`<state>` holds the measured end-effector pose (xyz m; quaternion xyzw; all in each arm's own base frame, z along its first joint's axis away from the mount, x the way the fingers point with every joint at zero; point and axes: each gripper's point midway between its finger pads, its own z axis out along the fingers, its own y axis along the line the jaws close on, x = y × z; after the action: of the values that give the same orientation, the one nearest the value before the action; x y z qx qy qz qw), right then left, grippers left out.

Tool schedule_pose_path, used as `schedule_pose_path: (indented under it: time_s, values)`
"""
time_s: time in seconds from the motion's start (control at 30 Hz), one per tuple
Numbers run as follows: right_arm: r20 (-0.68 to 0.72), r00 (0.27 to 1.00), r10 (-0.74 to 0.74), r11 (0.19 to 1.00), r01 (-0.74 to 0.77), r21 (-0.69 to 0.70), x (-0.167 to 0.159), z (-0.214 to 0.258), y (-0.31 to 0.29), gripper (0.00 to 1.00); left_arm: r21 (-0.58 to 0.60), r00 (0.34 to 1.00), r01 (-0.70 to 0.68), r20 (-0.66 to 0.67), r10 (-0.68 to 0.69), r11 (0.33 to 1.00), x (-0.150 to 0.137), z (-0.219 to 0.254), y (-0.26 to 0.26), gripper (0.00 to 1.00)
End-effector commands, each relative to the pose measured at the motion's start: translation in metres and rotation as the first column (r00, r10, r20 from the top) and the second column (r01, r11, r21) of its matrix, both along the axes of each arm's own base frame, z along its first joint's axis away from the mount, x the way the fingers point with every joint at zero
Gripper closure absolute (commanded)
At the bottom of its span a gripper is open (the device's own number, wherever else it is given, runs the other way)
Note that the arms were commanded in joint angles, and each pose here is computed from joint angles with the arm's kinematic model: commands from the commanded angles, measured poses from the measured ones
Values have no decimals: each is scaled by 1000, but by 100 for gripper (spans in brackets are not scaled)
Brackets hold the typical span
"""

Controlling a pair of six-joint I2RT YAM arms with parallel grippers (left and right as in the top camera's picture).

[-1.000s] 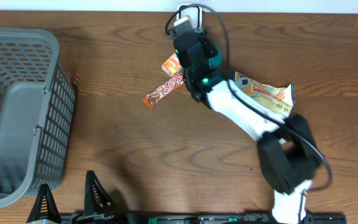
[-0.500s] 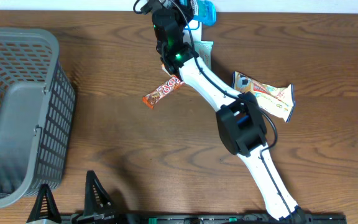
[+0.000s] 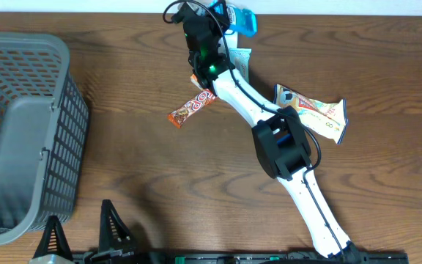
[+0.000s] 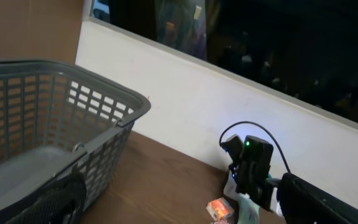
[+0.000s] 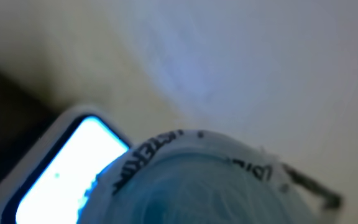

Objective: Scan the item barcode

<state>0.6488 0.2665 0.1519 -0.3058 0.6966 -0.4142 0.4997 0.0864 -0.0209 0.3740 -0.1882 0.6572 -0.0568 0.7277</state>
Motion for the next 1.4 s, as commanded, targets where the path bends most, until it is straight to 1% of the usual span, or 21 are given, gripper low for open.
schedule_pose_path:
  time_s: [0.0,0.07,0.13,0.23,0.3,0.4,0.5,0.53,0.6,0.63,0.73,0.87,0.9,0.97,1.1,1.13,1.17,1.23,1.3,1.33,1.37]
  values:
    - [93,983,-159,985,152,77,-3,90,-57,99,5,1000,11,-3,-11,1000,1,-2,-2,2]
    - [69,968,-243,969,238,67,-4,94,-90,99,4,1000,11,-4,-11,1000,1,-2,-2,2]
    - [50,936,-348,937,347,35,-6,94,-130,99,4,1000,11,-4,-11,1000,1,-2,-2,2]
    - [43,839,-542,840,542,14,-15,88,-203,99,-24,1000,22,-13,-22,999,1,-6,-3,2]
    - [10,788,-616,788,616,5,-20,75,-242,99,-100,999,38,-18,-40,994,1,-11,-4,2]
    - [-76,710,-700,713,701,-6,-37,45,-296,99,-244,998,50,-13,-55,969,1,-17,-5,2]
    - [-201,648,-735,661,750,0,-56,10,-339,99,-312,998,43,-29,-54,949,1,-25,-5,2]
    - [-257,620,-741,643,766,-2,-65,-3,-355,99,-312,998,42,-30,-54,949,1,-26,-5,2]
    - [-325,569,-755,601,799,4,-79,-19,-380,99,-312,998,40,-30,-52,949,1,-25,-4,2]
    - [-360,527,-770,560,828,14,-90,-28,-399,99,-311,998,38,-30,-49,950,1,-25,-4,2]
    - [-435,438,-787,471,882,36,-114,-45,-434,99,-311,998,38,-30,-50,950,1,-25,-4,2]
    - [-553,295,-779,309,949,70,-156,-66,-485,99,-311,998,38,-30,-50,949,1,-25,-4,2]
    - [-569,271,-776,281,957,73,-163,-69,-493,99,-312,998,38,-30,-50,949,1,-25,-4,2]
    - [-609,202,-767,195,978,78,-185,-76,-519,99,-312,998,38,-30,-50,949,1,-25,-4,2]
    - [-682,104,-724,48,994,101,-221,-87,-554,99,-312,998,38,-30,-50,949,1,-25,-4,2]
    - [-698,94,-710,31,994,103,-226,-89,-557,99,-312,998,38,-30,-50,949,1,-25,-4,2]
    - [-724,84,-684,5,994,110,-233,-93,-562,97,-312,998,38,-30,-50,949,1,-25,-4,2]
    - [-762,62,-644,-43,992,117,-246,-99,-572,85,-312,998,38,-30,-50,949,1,-25,-4,2]
    - [-785,46,-618,-76,990,118,-256,-102,-578,78,-312,998,38,-30,-50,949,1,-25,-4,2]
    - [-795,43,-605,-87,989,120,-259,-103,-579,72,-312,998,38,-30,-50,949,1,-25,-4,2]
    - [-808,43,-588,-101,987,126,-262,-105,-581,62,-312,998,38,-30,-50,949,1,-25,-4,2]
